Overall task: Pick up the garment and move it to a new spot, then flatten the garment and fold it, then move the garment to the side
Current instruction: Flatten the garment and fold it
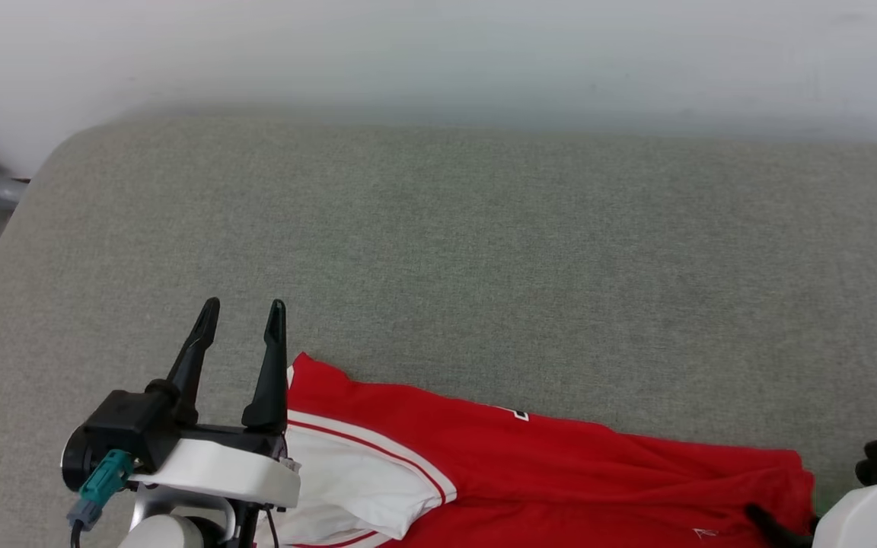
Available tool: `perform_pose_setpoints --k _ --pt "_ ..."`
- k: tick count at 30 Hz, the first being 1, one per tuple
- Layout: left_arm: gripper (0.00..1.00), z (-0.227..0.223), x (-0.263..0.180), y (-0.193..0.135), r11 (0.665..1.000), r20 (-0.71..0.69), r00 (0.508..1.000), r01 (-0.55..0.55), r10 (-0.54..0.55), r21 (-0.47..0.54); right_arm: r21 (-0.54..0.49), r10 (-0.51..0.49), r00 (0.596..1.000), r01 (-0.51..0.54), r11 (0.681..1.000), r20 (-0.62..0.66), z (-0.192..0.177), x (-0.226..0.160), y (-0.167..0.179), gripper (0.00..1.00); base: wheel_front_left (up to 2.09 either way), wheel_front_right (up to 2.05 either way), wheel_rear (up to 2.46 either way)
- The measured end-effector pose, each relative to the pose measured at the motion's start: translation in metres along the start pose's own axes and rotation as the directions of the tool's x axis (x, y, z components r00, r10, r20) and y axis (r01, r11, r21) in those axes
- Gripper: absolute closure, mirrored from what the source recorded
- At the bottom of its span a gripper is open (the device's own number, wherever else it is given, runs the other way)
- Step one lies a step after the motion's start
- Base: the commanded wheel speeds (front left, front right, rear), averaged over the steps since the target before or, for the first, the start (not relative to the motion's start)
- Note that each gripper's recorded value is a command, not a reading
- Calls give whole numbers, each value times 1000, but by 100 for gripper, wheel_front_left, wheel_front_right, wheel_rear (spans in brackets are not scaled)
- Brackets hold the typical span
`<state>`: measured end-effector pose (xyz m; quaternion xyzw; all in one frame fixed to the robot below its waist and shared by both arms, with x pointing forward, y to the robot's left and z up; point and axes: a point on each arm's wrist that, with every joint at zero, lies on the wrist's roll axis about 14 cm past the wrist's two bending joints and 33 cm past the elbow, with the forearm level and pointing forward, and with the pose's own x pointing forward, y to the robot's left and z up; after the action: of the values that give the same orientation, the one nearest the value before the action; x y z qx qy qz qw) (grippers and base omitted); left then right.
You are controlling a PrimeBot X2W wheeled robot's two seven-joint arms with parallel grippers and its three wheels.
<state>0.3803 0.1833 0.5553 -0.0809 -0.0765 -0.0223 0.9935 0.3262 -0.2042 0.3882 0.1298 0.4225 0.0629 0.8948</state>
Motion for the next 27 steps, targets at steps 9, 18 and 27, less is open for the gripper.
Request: perform_pose_setpoints --k 9,18,27 --pt "0 -5 0 11 999 0 999 -42 42 17 38 47 983 -41 998 -177 -34 28 10 55 0 0 0" --pt "0 -14 -6 11 999 -23 999 -40 41 31 27 75 990 -72 997 -123 -23 24 20 100 0 0 0" --pt "0 -12 -16 5 999 -26 999 -19 20 40 21 14 1000 -14 1000 7 14 -3 -3 100 0 0 0"
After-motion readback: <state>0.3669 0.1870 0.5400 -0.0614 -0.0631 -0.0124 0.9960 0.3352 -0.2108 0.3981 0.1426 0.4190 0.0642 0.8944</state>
